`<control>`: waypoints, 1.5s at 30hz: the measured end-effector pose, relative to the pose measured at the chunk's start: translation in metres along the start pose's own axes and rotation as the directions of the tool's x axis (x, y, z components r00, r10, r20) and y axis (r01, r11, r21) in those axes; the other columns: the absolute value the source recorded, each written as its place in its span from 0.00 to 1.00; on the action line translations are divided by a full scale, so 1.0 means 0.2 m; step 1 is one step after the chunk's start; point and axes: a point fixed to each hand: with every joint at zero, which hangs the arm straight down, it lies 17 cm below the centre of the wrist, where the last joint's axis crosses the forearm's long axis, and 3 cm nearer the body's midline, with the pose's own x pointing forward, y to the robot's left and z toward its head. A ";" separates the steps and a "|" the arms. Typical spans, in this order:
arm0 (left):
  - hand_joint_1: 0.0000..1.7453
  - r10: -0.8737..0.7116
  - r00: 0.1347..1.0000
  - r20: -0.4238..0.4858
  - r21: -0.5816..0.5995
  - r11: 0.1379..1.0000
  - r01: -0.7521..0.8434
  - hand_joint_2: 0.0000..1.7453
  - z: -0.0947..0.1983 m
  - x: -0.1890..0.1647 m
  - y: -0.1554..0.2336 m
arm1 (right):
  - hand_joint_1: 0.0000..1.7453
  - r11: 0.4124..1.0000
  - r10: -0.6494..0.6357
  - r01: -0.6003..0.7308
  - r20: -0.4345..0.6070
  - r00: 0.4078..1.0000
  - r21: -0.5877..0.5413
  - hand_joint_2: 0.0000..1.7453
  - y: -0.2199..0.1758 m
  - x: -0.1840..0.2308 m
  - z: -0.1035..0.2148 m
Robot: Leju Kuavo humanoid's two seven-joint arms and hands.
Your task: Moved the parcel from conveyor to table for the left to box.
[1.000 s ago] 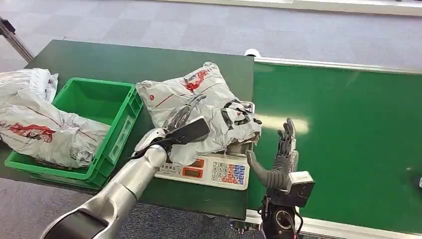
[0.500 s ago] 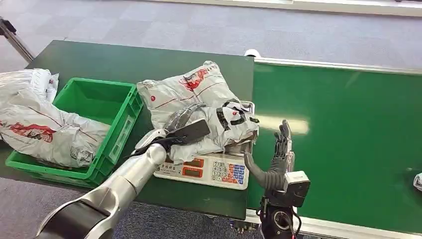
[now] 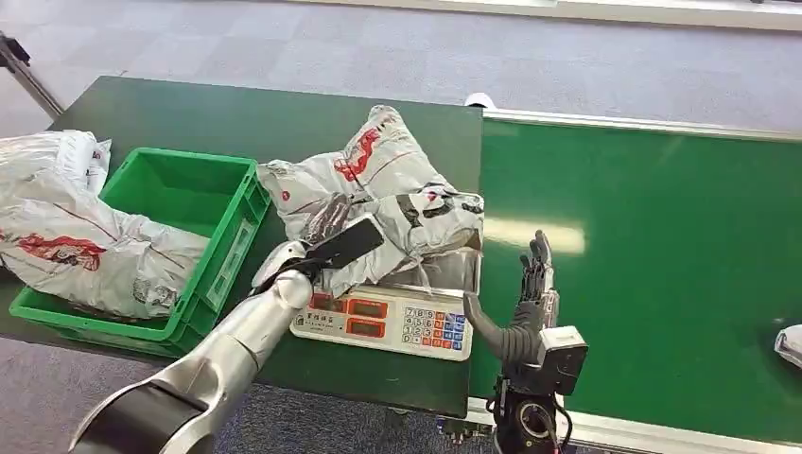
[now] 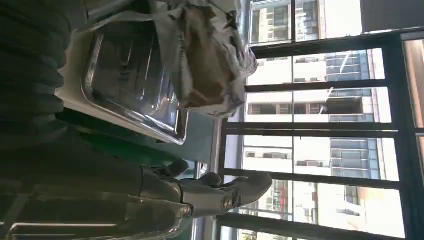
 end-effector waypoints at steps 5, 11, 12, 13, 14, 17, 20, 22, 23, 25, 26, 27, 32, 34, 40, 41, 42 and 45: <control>1.00 0.073 0.985 0.157 0.149 0.984 -0.097 1.00 -0.02 0.19 0.17 | 0.00 1.000 -0.016 0.016 -0.001 1.000 -0.005 1.00 0.00 0.00 0.00; 1.00 0.090 0.964 0.249 0.244 0.958 -0.152 1.00 0.01 0.31 0.29 | 0.00 1.000 -0.025 0.025 -0.002 1.000 -0.015 1.00 0.00 0.00 0.00; 1.00 0.091 0.963 0.252 0.249 0.956 -0.155 1.00 0.01 0.31 0.30 | 0.00 1.000 -0.024 0.024 -0.002 1.000 -0.015 1.00 0.00 0.00 0.00; 1.00 0.091 0.962 0.256 0.254 0.954 -0.158 1.00 0.01 0.32 0.30 | 0.00 1.000 -0.024 0.024 -0.002 1.000 -0.016 1.00 0.00 0.00 0.00; 1.00 0.092 0.962 0.258 0.257 0.953 -0.160 1.00 0.01 0.33 0.31 | 0.00 1.000 -0.024 0.024 -0.002 1.000 -0.016 1.00 -0.01 0.00 0.00; 1.00 0.097 0.959 0.267 0.280 0.944 -0.174 1.00 0.02 0.33 0.34 | 0.00 1.000 -0.024 0.024 -0.002 1.000 -0.017 1.00 -0.01 0.00 0.00; 1.00 0.092 0.941 0.326 0.449 0.861 -0.240 1.00 0.13 0.39 0.52 | 0.00 0.999 -0.034 0.033 -0.007 0.999 -0.026 1.00 -0.01 0.00 0.01; 1.00 -0.015 0.946 0.323 0.574 0.798 -0.184 1.00 0.21 0.43 0.66 | 0.00 0.999 -0.037 0.037 -0.010 0.999 -0.030 1.00 -0.02 -0.01 0.01; 1.00 -0.109 0.945 0.308 0.635 0.763 -0.119 1.00 0.26 0.47 0.71 | 0.00 0.999 -0.039 0.039 -0.011 0.999 -0.035 1.00 -0.02 -0.01 0.01; 1.00 -0.345 0.895 0.283 0.694 0.717 0.057 1.00 0.33 0.60 0.74 | 0.00 0.998 -0.037 0.036 -0.011 0.999 -0.049 1.00 -0.03 -0.01 0.01; 1.00 -0.439 0.855 0.276 0.698 0.703 0.136 1.00 0.35 0.66 0.72 | 0.00 0.998 -0.036 0.036 -0.012 0.999 -0.051 1.00 -0.03 -0.01 0.01; 1.00 -0.520 0.814 0.259 0.706 0.677 0.209 1.00 0.37 0.70 0.71 | 0.00 0.998 -0.038 0.037 -0.013 0.999 -0.054 1.00 -0.03 -0.01 0.02; 1.00 -0.661 0.741 0.113 0.749 0.547 0.374 0.00 0.50 0.66 0.83 | 0.00 0.998 -0.038 0.037 -0.015 0.999 -0.059 1.00 -0.04 -0.01 0.02; 1.00 -0.664 0.747 0.047 0.772 0.498 0.394 0.00 0.58 0.60 0.94 | 0.00 0.997 -0.036 0.035 -0.015 0.999 -0.062 1.00 -0.05 -0.02 0.02; 1.00 -0.694 0.708 -0.130 0.831 0.313 0.459 0.00 0.82 0.57 1.25 | 0.00 0.997 -0.032 0.030 -0.020 0.999 -0.071 1.00 -0.07 -0.02 0.03; 1.00 -0.694 0.704 -0.150 0.834 0.293 0.467 0.00 0.84 0.57 1.28 | 0.00 0.997 -0.031 0.030 -0.020 0.999 -0.072 1.00 -0.07 -0.02 0.03; 1.00 -0.695 0.699 -0.168 0.836 0.275 0.475 0.00 0.87 0.57 1.31 | 0.00 0.997 -0.031 0.029 -0.020 0.999 -0.073 1.00 -0.07 -0.02 0.03; 1.00 -0.700 0.681 -0.213 0.828 0.241 0.507 0.00 0.91 0.54 1.35 | 0.00 0.997 -0.030 0.028 -0.021 0.999 -0.073 1.00 -0.08 -0.03 0.03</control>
